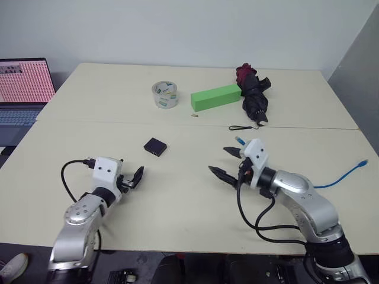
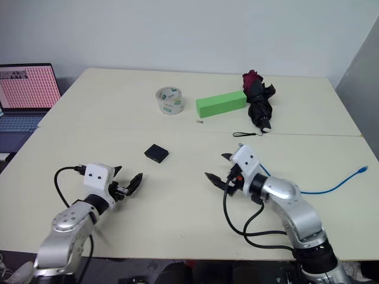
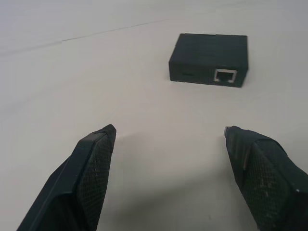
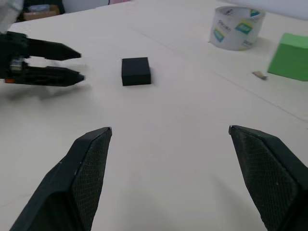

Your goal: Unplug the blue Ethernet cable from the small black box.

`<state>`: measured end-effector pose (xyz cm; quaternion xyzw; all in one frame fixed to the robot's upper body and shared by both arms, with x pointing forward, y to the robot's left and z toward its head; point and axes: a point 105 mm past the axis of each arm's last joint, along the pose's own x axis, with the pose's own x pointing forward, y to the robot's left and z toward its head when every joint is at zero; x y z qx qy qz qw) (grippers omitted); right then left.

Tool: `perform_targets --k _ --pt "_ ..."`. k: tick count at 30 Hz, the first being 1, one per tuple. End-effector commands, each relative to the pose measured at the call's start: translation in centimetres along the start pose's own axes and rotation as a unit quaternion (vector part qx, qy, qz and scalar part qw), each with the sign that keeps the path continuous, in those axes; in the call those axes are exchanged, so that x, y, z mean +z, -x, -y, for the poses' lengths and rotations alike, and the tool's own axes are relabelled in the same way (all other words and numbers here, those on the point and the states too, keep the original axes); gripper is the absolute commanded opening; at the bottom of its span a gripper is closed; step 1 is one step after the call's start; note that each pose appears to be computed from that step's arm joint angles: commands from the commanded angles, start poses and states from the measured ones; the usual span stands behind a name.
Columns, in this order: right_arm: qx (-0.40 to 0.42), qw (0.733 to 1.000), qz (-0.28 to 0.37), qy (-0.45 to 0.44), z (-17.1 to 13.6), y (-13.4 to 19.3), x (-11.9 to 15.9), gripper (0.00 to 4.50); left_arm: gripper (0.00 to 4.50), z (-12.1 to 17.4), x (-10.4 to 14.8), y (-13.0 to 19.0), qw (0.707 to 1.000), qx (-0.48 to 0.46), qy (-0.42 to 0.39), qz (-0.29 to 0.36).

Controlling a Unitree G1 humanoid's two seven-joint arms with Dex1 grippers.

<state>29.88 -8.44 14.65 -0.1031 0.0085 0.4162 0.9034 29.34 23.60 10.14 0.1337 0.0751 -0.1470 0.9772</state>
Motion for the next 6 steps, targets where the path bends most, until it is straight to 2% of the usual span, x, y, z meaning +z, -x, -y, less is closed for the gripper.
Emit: perform_targets --k 1,6 --pt "-0.028 1.0 0.009 0.012 1.4 2.2 0.9 4.13 3.8 0.6 3.0 1.6 0.997 -0.059 -0.03 0.03" --pt "-0.046 0.999 -0.016 0.012 2.4 3.7 -0.1 4.13 3.8 0.7 4.8 2.6 0.992 -0.104 -0.043 0.05"
